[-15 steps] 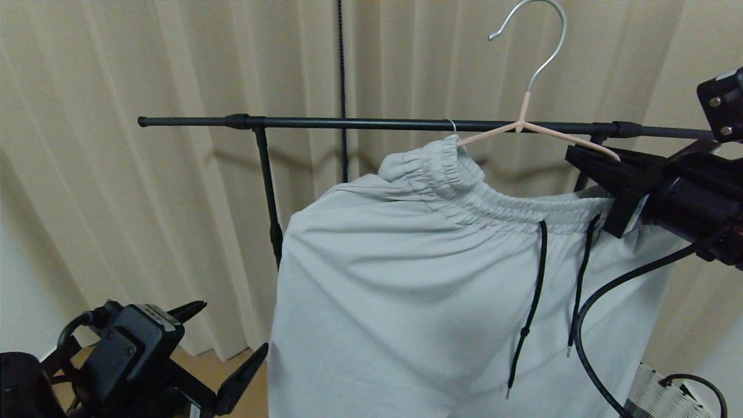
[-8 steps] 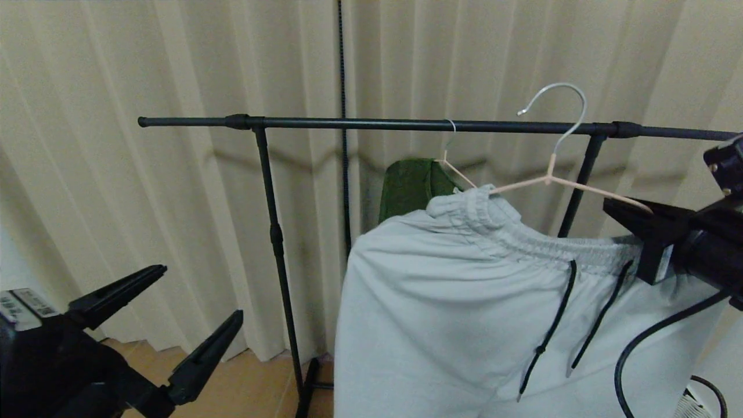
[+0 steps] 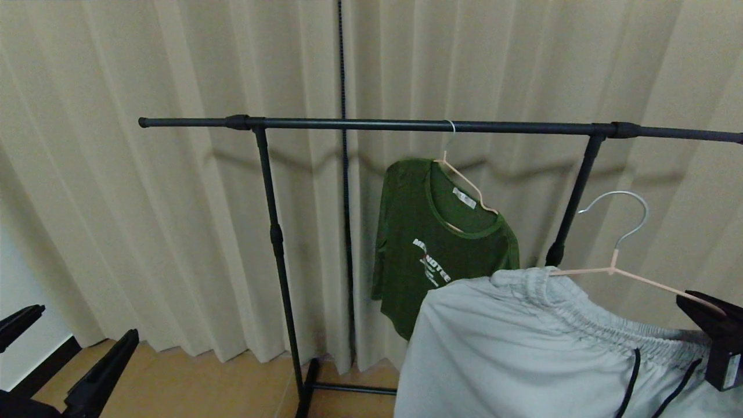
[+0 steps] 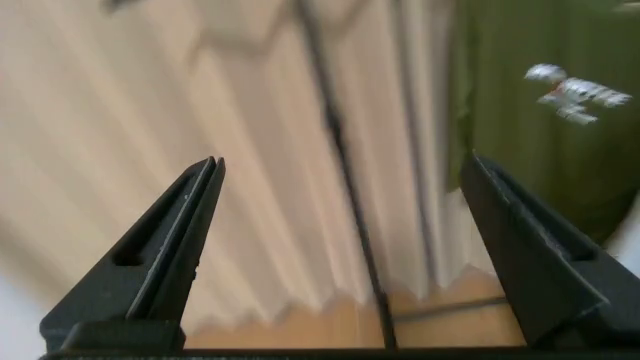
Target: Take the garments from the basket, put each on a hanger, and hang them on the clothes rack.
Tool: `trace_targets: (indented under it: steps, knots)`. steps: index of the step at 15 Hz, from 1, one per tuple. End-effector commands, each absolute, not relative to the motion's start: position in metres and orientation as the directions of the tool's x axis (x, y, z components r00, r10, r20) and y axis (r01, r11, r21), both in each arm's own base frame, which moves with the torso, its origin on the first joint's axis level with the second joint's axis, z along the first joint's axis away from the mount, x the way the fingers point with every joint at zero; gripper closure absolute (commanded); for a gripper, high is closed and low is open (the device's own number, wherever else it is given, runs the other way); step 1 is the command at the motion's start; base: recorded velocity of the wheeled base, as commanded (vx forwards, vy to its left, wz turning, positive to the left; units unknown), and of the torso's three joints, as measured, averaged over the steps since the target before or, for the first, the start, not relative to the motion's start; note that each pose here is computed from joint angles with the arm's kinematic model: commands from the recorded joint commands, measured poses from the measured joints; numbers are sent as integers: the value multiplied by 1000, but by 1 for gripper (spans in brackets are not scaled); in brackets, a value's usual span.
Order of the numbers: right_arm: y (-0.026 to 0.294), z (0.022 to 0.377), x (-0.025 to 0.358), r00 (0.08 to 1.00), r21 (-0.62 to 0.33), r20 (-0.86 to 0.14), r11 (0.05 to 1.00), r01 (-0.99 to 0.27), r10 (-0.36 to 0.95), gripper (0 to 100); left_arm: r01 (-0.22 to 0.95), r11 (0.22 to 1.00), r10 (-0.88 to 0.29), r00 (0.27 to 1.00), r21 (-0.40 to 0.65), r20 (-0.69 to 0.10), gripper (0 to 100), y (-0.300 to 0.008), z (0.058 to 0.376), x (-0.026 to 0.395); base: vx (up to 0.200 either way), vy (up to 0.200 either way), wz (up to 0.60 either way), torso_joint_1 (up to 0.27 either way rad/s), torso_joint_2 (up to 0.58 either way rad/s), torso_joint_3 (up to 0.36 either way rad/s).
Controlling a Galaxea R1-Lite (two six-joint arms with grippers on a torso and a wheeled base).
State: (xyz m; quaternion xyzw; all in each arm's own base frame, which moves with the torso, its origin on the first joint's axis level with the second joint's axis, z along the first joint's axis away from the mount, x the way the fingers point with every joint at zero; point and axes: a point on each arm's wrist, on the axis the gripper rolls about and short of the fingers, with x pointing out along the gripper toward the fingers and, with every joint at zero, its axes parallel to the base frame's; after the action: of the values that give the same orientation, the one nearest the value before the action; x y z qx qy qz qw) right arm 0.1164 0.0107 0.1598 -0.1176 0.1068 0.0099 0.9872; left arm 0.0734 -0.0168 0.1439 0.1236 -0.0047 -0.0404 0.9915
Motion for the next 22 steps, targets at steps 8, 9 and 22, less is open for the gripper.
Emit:
trace_targets:
  steps: [8, 9, 22]
  knots:
    - [6, 156, 97, 983, -279, -182, 960, -17, -35, 100, -20, 999, 18, 999, 40, 27, 0, 4, 110, 3, 0, 0, 0, 0, 0, 0]
    - [5, 156, 96, 983, -280, -180, 960, -16, -37, 100, -36, 999, 35, 999, 34, 27, 0, 5, 106, -1, 0, 0, 0, 0, 0, 0]
    - [-13, 162, 83, 965, -360, -109, 914, 186, -239, 100, 106, 993, -109, 992, 52, 57, 0, 1, 81, -23, 0, 0, 0, 0, 0, 0]
